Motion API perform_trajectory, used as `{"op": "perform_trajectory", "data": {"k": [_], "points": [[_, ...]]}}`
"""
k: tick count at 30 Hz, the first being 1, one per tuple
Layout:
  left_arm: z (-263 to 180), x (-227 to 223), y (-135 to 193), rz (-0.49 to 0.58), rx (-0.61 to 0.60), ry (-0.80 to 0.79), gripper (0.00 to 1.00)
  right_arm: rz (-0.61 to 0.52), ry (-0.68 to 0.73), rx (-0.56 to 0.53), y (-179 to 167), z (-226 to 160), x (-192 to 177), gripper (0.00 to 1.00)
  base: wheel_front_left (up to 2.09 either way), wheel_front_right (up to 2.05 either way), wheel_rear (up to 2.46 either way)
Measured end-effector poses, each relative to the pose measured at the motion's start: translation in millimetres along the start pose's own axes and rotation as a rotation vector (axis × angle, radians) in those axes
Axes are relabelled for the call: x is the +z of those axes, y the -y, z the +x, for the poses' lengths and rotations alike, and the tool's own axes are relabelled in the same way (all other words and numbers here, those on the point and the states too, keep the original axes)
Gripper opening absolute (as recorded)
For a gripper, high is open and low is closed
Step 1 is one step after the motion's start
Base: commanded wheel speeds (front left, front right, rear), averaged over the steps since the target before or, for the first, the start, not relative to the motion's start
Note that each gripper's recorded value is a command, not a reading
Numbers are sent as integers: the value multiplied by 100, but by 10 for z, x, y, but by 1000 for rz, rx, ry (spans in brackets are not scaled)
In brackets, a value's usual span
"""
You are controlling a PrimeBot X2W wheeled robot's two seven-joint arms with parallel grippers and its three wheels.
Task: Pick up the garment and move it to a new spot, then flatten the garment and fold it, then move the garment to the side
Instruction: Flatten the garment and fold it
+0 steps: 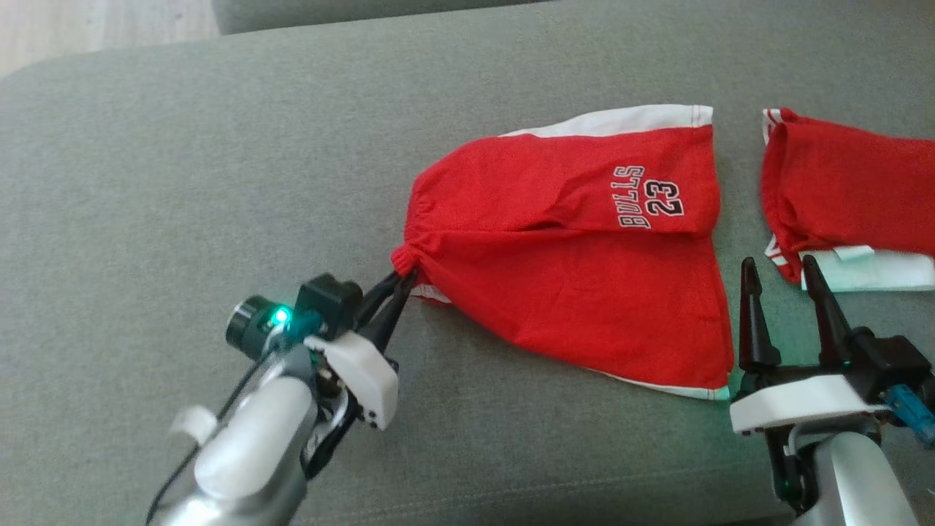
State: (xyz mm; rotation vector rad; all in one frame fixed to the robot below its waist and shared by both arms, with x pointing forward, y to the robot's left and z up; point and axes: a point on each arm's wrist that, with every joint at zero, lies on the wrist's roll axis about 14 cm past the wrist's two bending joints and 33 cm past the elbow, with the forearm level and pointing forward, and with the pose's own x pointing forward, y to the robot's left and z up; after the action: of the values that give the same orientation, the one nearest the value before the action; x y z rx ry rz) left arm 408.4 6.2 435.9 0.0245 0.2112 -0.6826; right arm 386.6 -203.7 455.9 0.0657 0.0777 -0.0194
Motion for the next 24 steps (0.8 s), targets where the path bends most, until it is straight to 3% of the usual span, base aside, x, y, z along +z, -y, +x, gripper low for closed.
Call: {"op": "perform_trajectory", "data": {"k": [13, 15, 16, 17, 24], "points": [[226, -358, -113, 94, -55, -214, 0, 2, -26, -26, 86, -32, -77, 100, 0, 0, 0], [219, -434, -99, 101, -65, -239, 48, 6, -31, -29, 96, -38, -94, 100, 0, 0, 0], [215, -457, -102, 101, -64, -245, 90, 10, -33, -32, 102, -39, -101, 100, 0, 0, 0], [210, -468, -111, 99, -62, -246, 100, 9, -34, -32, 102, -40, -103, 100, 0, 0, 0], [178, -317, -145, 78, -36, -167, 100, 13, -28, -35, 109, -34, -85, 100, 0, 0, 0]]}}
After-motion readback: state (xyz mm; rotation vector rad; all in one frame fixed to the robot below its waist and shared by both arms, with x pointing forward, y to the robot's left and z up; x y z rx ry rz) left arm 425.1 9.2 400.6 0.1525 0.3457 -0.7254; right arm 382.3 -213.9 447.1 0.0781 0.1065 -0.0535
